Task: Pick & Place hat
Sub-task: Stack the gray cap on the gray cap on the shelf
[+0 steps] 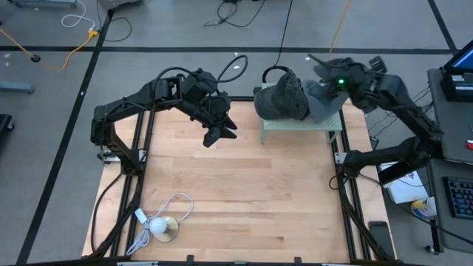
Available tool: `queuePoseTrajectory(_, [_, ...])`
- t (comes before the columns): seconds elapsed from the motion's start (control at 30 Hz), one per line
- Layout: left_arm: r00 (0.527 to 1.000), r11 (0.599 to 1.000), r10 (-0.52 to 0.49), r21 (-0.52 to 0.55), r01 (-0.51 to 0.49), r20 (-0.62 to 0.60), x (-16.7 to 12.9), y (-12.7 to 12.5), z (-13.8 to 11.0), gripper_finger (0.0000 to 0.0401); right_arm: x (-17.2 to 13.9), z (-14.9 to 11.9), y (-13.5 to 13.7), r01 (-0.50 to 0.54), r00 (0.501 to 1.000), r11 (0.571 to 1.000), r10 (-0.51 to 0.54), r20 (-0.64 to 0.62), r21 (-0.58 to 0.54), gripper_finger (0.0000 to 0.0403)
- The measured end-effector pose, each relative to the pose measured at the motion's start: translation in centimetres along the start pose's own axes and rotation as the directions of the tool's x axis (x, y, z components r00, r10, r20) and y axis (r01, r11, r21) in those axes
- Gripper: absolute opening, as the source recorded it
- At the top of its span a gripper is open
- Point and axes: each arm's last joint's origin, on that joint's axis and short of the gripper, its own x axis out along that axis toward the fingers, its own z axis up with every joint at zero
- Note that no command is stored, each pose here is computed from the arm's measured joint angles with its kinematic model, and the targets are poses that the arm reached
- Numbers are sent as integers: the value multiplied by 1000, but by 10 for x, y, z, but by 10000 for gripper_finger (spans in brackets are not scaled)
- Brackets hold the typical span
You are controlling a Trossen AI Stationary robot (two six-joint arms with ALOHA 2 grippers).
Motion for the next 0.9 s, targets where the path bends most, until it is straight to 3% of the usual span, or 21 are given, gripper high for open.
queuePoseTrajectory(0.2, [1000, 1000, 0, 1, 0, 0, 0, 0, 0, 180, 14, -2, 21, -1, 1000, 1000, 1, -4, -6, 30])
queuePoseTrajectory(0.9, [1000, 1000, 0, -23, 0, 0, 0, 0, 0, 179, 45, -15, 77, -257, 966, 966, 257, -20, -34, 30])
